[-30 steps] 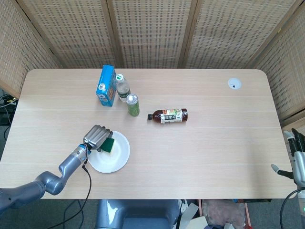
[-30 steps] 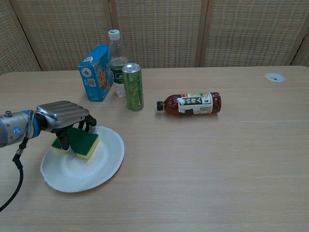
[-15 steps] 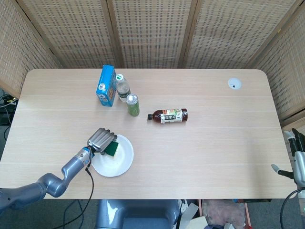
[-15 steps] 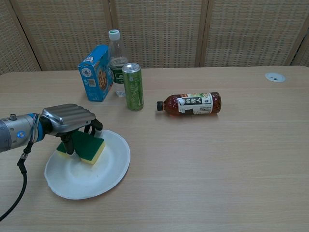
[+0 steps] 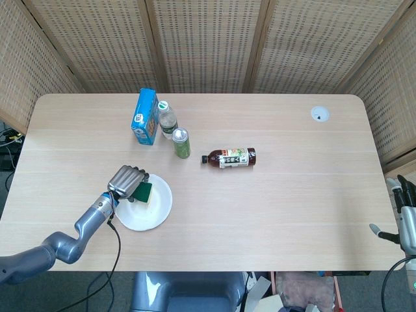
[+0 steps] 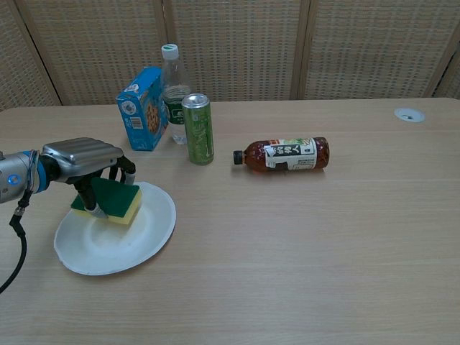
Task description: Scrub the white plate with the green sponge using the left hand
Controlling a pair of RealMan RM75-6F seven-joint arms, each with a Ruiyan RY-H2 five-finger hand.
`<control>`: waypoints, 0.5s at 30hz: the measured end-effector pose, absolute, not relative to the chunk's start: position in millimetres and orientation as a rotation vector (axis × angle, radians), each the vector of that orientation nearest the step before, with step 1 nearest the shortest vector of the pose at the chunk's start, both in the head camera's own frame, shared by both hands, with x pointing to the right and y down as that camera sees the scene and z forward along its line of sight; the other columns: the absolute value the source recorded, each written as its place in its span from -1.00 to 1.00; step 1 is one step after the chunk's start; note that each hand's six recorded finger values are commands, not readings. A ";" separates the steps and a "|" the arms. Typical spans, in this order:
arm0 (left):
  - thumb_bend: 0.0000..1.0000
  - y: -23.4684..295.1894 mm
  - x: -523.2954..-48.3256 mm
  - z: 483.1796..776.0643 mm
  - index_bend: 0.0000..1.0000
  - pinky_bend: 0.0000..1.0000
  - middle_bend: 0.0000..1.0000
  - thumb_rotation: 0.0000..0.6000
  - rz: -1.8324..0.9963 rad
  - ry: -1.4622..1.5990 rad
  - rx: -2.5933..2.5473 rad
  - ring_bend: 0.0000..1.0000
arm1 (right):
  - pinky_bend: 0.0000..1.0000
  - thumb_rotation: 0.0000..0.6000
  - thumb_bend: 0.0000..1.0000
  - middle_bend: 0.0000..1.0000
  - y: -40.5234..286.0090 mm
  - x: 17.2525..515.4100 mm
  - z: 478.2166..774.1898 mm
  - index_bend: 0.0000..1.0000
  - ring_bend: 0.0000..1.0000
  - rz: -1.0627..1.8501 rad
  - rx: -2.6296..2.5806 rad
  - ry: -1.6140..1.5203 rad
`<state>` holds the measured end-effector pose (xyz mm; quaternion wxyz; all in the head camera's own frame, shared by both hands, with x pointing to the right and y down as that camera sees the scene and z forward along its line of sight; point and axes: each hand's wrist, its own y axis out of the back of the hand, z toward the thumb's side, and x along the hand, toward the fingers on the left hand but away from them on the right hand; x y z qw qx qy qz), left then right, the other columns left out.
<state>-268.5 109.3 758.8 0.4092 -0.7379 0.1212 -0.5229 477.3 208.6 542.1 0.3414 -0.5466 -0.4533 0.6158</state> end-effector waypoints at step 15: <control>-0.73 137.7 -239.5 767.5 0.12 -0.06 -0.14 1.00 -1.278 0.197 -1.928 -0.20 | -1.00 1.00 -1.00 -1.00 207.6 480.6 541.2 -0.88 -1.00 1.605 -1.420 -1.190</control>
